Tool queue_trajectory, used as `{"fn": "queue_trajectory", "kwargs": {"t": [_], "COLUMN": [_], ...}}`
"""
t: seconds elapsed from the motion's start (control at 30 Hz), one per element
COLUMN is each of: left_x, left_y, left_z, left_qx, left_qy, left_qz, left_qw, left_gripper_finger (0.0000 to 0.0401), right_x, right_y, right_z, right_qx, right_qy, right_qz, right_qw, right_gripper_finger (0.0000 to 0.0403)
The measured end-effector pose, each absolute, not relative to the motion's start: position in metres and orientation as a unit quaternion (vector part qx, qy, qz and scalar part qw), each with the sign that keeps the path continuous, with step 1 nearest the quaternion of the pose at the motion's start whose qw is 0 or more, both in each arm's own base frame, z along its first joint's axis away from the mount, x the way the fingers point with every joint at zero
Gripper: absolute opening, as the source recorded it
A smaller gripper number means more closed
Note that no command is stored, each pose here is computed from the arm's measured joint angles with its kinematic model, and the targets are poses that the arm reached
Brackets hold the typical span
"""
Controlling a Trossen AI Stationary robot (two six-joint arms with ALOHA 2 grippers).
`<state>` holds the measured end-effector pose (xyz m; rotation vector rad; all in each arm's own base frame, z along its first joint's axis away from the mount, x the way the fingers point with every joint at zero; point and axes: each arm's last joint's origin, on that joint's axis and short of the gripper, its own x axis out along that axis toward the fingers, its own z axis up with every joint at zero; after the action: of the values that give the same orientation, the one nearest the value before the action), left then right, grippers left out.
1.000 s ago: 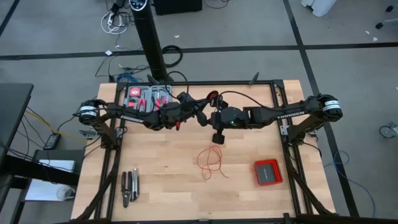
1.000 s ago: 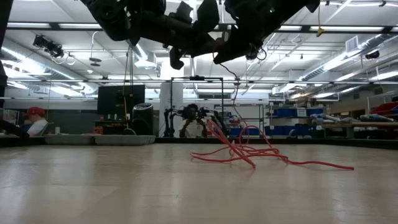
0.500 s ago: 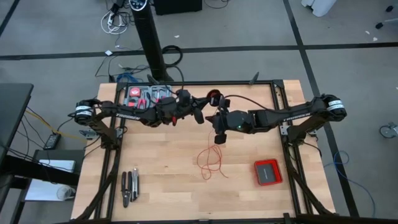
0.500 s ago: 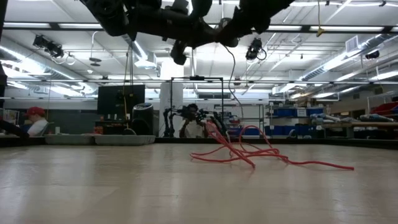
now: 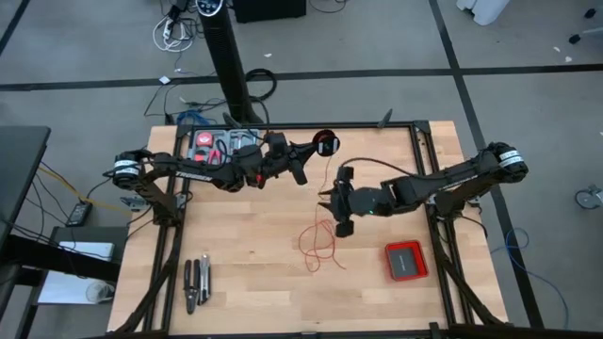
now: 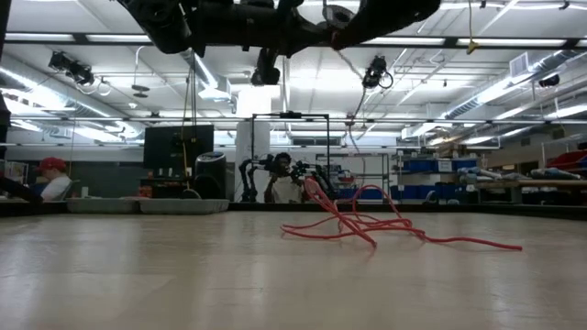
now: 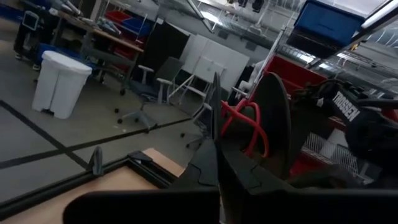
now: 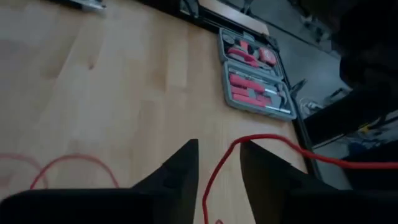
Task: Coil cords
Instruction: Coil the red wire onto the spool
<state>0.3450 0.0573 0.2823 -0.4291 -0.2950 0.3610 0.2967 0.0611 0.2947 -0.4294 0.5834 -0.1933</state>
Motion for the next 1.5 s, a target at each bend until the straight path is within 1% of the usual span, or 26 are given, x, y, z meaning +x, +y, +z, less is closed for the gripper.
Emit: {"fn": "queue_trajectory", "kwargs": {"t": [0.17, 0.37, 0.43, 0.5, 0.63, 0.73, 0.9, 1.0, 1.1, 1.27, 1.43, 1.5], "left_x": [0.345, 0.345, 0.345, 0.345, 0.345, 0.345, 0.345, 0.345, 0.345, 0.345, 0.345, 0.345], "left_y": [0.057, 0.057, 0.057, 0.056, 0.056, 0.056, 0.056, 0.055, 0.055, 0.054, 0.054, 0.054], "left_z": [0.282, 0.283, 0.283, 0.283, 0.283, 0.283, 0.284, 0.285, 0.286, 0.287, 0.287, 0.287], "left_qx": [-0.211, -0.218, -0.219, -0.223, -0.225, -0.236, -0.267, -0.271, -0.271, -0.274, -0.277, -0.28], "left_qy": [-0.143, -0.149, -0.149, -0.149, -0.148, -0.15, -0.155, -0.16, -0.162, -0.165, -0.164, -0.164], "left_qz": [0.171, 0.166, 0.163, 0.159, 0.152, 0.149, 0.136, 0.127, 0.119, 0.113, 0.108, 0.108], "left_qw": [0.952, 0.95, 0.95, 0.95, 0.951, 0.948, 0.941, 0.941, 0.941, 0.941, 0.941, 0.94], "left_gripper_finger": [0.0, 0.0, 0.0, 0.0, 0.0, 0.0, 0.0, 0.0, 0.0, 0.0, 0.0, 0.0], "right_x": [0.276, 0.266, 0.264, 0.261, 0.259, 0.259, 0.265, 0.269, 0.272, 0.279, 0.283, 0.284], "right_y": [0.068, 0.068, 0.07, 0.071, 0.072, 0.07, 0.071, 0.072, 0.07, 0.065, 0.061, 0.058], "right_z": [0.304, 0.312, 0.312, 0.313, 0.315, 0.315, 0.309, 0.303, 0.3, 0.294, 0.288, 0.289], "right_qx": [-0.239, -0.219, -0.253, -0.309, -0.408, -0.486, -0.625, -0.687, -0.717, -0.744, -0.779, -0.785], "right_qy": [0.3, 0.292, 0.298, 0.304, 0.313, 0.33, 0.37, 0.392, 0.409, 0.429, 0.447, 0.45], "right_qz": [-0.107, -0.098, -0.103, -0.116, -0.141, -0.148, -0.111, -0.091, -0.084, -0.067, -0.032, -0.027], "right_qw": [0.917, 0.926, 0.915, 0.894, 0.846, 0.796, 0.678, 0.605, 0.558, 0.508, 0.439, 0.425], "right_gripper_finger": [0.0122, 0.0116, 0.0116, 0.0116, 0.0116, 0.0116, 0.0114, 0.0114, 0.0114, 0.0113, 0.0113, 0.0113]}}
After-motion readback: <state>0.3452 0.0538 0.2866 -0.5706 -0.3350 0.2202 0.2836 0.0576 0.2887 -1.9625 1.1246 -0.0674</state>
